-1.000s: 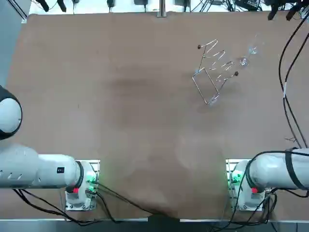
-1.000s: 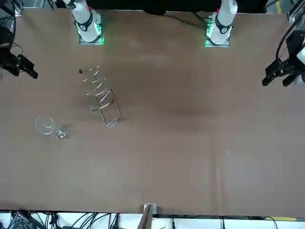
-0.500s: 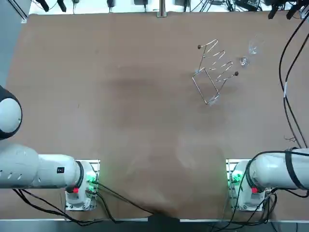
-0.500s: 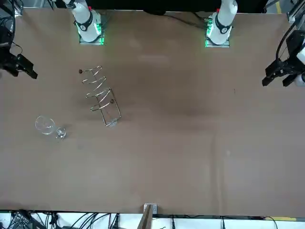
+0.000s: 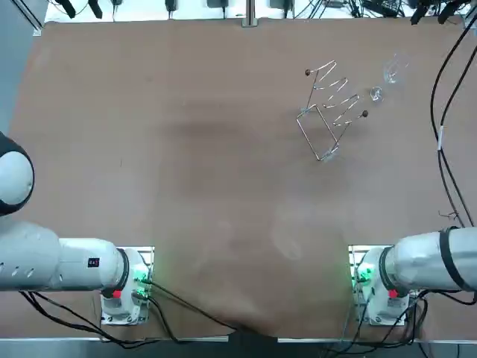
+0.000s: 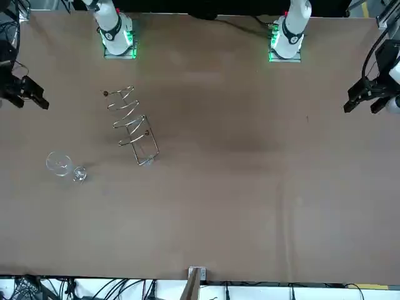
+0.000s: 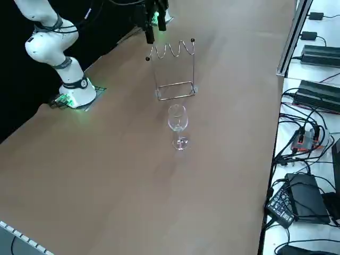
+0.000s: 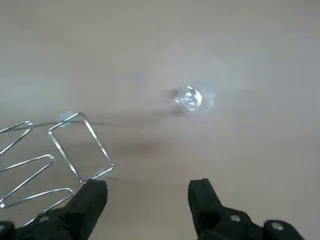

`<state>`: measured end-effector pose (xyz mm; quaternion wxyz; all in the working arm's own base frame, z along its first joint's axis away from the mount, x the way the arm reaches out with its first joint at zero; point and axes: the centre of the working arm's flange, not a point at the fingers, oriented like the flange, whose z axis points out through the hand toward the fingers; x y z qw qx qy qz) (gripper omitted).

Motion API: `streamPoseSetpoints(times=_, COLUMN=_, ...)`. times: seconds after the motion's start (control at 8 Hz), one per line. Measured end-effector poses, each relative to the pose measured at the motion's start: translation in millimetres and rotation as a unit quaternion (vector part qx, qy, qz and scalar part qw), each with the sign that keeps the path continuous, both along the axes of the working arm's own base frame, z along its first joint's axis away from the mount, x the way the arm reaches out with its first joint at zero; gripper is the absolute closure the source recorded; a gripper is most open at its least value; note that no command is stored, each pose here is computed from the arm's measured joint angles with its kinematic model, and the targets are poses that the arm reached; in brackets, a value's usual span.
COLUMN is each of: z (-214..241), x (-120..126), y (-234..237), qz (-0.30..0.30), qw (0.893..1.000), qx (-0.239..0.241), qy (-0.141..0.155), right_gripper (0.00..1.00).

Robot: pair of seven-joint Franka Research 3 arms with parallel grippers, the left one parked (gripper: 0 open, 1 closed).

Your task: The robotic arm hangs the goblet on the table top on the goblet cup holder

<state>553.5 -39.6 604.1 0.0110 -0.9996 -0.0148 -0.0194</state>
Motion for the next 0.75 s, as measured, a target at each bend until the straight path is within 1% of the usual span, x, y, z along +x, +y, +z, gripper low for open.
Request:
streamPoseSetpoints(times=0.12, z=-4, x=3, y=-8, qz=0.034, qw=0.999, qx=0.023, qy=-0.004, right_gripper=0.0)
streamPoseSetpoints(times=0.38, z=-25, x=9, y=-50, qz=0.092, qw=0.993, qx=0.08, qy=-0.011, right_gripper=0.0)
streamPoseSetpoints(times=0.5, z=-37, x=14, y=-70, qz=0.109, qw=0.989, qx=0.097, qy=-0.015, right_gripper=0.0)
streamPoseSetpoints(times=0.75, z=-58, x=23, y=-94, qz=0.139, qw=0.984, qx=0.109, qy=-0.017, right_gripper=0.0)
